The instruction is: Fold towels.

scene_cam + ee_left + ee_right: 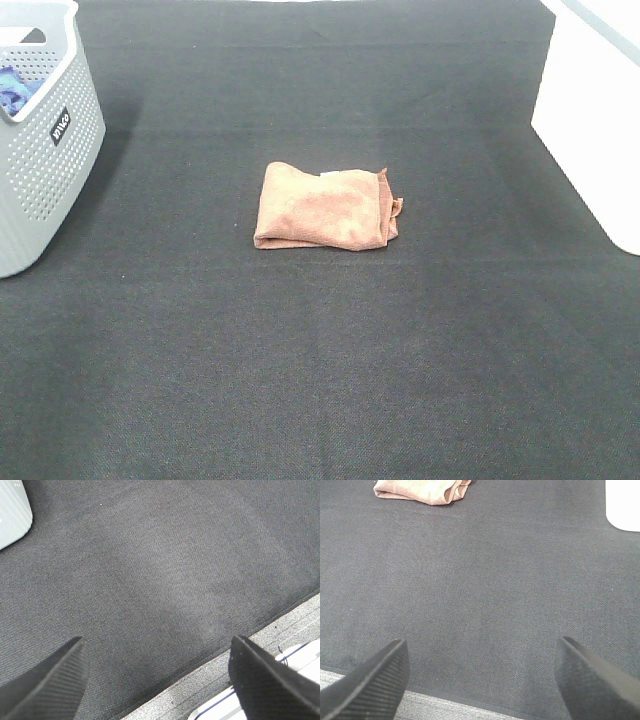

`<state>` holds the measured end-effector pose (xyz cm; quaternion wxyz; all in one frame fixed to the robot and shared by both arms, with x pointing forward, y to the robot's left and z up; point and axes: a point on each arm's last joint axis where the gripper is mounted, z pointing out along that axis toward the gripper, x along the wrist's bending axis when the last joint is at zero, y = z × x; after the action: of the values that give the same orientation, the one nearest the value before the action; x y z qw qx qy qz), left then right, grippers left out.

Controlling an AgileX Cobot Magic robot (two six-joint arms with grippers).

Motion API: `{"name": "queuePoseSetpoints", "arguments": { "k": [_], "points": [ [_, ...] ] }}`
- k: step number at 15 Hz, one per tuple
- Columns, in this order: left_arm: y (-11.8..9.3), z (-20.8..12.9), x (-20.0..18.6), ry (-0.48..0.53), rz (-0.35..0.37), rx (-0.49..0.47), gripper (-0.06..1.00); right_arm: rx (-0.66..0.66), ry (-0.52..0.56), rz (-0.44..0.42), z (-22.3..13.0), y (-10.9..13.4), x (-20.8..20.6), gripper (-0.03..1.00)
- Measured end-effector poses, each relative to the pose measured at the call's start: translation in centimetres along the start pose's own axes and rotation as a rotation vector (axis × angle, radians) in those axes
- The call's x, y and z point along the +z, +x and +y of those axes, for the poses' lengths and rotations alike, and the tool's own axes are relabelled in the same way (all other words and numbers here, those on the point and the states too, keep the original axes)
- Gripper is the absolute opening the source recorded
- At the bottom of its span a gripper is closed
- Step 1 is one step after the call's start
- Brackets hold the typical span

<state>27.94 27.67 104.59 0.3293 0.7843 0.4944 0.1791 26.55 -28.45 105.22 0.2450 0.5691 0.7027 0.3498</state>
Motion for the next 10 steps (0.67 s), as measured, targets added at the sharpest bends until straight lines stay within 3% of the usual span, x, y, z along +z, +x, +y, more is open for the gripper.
{"name": "queuePoseSetpoints", "arguments": {
  "k": [4, 7, 10],
  "points": [
    [0.7, -0.2, -0.4, -0.039, 0.119, -0.116, 0.74, 0.0, 0.0, 0.001, 0.0, 0.0, 0.0, 0.76],
    [0.4, -1.4, -2.2, -0.185, 0.238, -0.19, 0.74, -0.005, -0.048, 0.0, -0.4, 0.1, -0.6, 0.76],
    [-0.3, -2.6, -3.5, -0.305, 0.277, -0.184, 0.74, -0.014, -0.127, -0.002, -1.1, 0.2, -1.7, 0.76]
  ]
}}
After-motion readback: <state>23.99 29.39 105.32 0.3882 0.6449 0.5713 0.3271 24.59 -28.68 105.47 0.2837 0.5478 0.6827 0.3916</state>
